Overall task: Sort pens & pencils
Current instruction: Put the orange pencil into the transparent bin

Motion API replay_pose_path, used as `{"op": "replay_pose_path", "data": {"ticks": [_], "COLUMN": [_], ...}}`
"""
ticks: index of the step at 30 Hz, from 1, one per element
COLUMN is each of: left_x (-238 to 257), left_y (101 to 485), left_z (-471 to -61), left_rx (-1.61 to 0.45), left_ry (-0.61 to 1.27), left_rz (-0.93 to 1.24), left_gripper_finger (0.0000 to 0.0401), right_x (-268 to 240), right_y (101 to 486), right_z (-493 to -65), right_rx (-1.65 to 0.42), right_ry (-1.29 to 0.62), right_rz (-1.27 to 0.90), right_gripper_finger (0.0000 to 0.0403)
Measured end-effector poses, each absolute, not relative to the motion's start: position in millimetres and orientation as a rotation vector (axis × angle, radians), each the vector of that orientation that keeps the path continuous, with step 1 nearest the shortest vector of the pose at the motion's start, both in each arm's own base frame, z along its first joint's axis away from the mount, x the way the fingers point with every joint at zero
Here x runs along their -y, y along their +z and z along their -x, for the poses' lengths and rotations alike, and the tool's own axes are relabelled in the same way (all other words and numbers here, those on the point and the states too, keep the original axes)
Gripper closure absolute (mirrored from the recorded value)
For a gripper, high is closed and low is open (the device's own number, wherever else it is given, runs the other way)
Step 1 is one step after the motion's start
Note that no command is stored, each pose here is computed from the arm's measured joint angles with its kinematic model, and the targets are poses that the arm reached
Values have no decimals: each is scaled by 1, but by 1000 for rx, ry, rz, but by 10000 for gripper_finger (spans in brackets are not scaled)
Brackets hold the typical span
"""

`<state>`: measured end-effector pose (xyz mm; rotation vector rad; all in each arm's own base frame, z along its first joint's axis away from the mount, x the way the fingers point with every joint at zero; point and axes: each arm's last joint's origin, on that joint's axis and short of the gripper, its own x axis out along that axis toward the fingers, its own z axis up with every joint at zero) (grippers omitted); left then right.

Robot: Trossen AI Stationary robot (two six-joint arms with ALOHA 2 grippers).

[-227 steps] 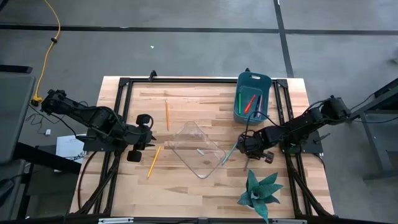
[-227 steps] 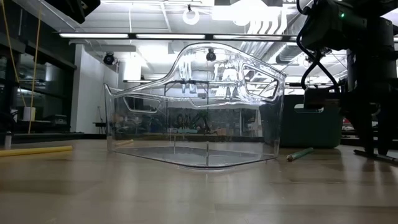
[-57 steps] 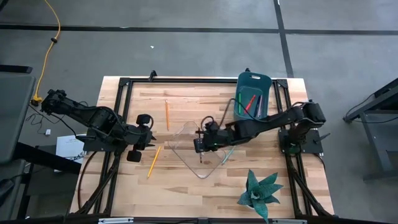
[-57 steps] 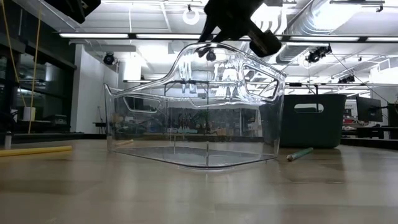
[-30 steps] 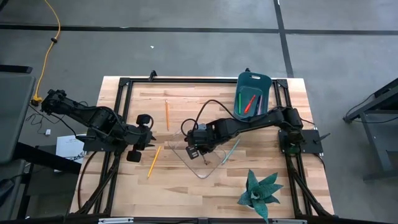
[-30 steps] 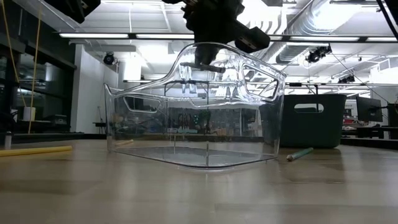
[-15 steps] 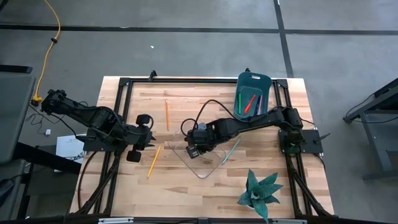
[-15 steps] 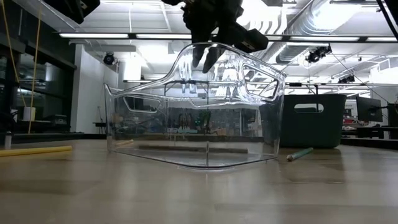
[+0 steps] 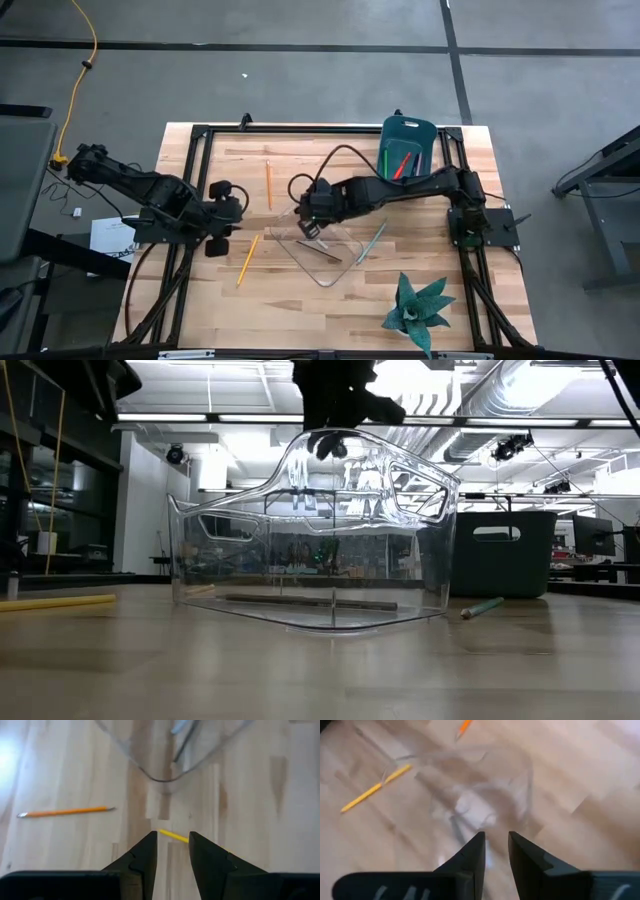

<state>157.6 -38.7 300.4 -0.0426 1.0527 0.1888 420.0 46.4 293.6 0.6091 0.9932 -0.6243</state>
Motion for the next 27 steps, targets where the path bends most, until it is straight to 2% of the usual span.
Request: {"op": "replay_pose_path", "data": {"ticks": [8,12,18,27], "left_x": [19,1,-30,-74], "left_y": [289,281,272,256], "left_z": [-177,-190,-201,-208], "left_rx": [-1080,-1096,-1092,-1133], "left_ry": [432,543,716,844], "left_rz": [185,266,393,489], "left_gripper_finger": [300,300,300,300], "right_x": [-33,-31,-33,-21], "right_y": [316,331,360,385], "right_z": [-392,-370,-335,-275], "right_rx": [-1141,-1156,-1080,-911], "right_ry": [-767,-824,-812,-834], "right_rz": [-198,-66,23,-27], "right_gripper_finger": [327,327,327,327]}}
